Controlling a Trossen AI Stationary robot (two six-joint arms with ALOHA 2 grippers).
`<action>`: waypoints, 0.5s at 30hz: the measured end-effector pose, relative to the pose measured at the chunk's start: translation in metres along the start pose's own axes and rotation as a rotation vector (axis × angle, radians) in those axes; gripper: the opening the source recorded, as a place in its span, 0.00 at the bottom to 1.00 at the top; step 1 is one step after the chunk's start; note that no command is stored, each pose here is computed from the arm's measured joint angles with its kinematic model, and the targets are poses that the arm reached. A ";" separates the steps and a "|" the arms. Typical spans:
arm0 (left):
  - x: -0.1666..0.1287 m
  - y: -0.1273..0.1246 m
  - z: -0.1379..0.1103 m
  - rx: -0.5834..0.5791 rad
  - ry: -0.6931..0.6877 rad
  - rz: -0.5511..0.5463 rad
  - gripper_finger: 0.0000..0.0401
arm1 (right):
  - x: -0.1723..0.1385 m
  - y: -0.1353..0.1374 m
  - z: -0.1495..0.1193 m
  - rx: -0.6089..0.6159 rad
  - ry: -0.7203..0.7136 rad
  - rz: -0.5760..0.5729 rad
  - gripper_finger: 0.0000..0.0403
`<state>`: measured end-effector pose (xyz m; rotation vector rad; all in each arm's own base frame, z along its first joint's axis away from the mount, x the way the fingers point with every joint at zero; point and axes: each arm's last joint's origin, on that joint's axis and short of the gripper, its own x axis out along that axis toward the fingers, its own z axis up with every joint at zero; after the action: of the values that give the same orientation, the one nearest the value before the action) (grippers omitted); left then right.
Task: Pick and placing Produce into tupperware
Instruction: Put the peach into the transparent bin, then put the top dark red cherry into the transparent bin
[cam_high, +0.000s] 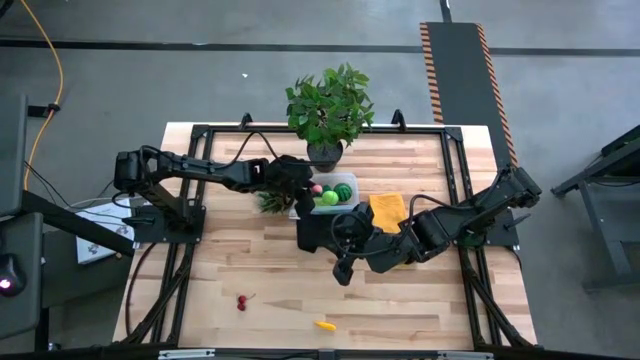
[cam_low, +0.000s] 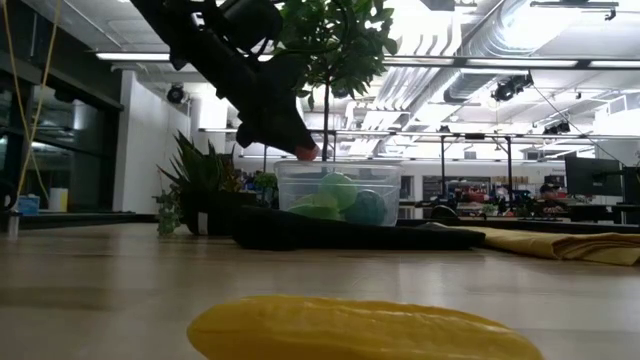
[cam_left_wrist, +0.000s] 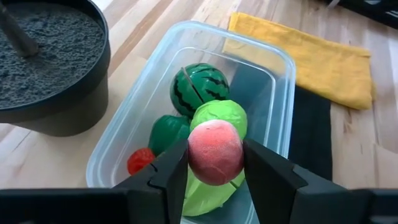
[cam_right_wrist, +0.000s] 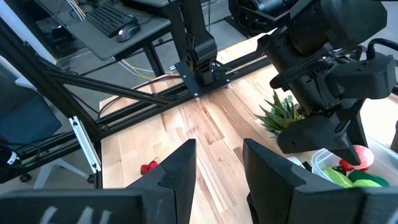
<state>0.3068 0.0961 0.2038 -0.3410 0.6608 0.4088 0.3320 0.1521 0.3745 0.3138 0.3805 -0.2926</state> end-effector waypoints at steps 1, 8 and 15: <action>0.000 0.000 0.000 0.000 0.001 -0.006 0.35 | 0.000 0.000 0.000 0.000 0.000 0.000 0.31; 0.000 0.000 0.000 -0.011 -0.003 -0.002 0.51 | 0.000 0.000 0.000 -0.007 0.000 0.000 0.31; 0.000 -0.003 0.001 -0.011 0.006 -0.080 0.52 | 0.000 0.000 0.000 -0.008 0.003 0.002 0.31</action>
<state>0.3082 0.0942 0.2052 -0.3777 0.6489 0.3350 0.3319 0.1522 0.3743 0.3067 0.3842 -0.2887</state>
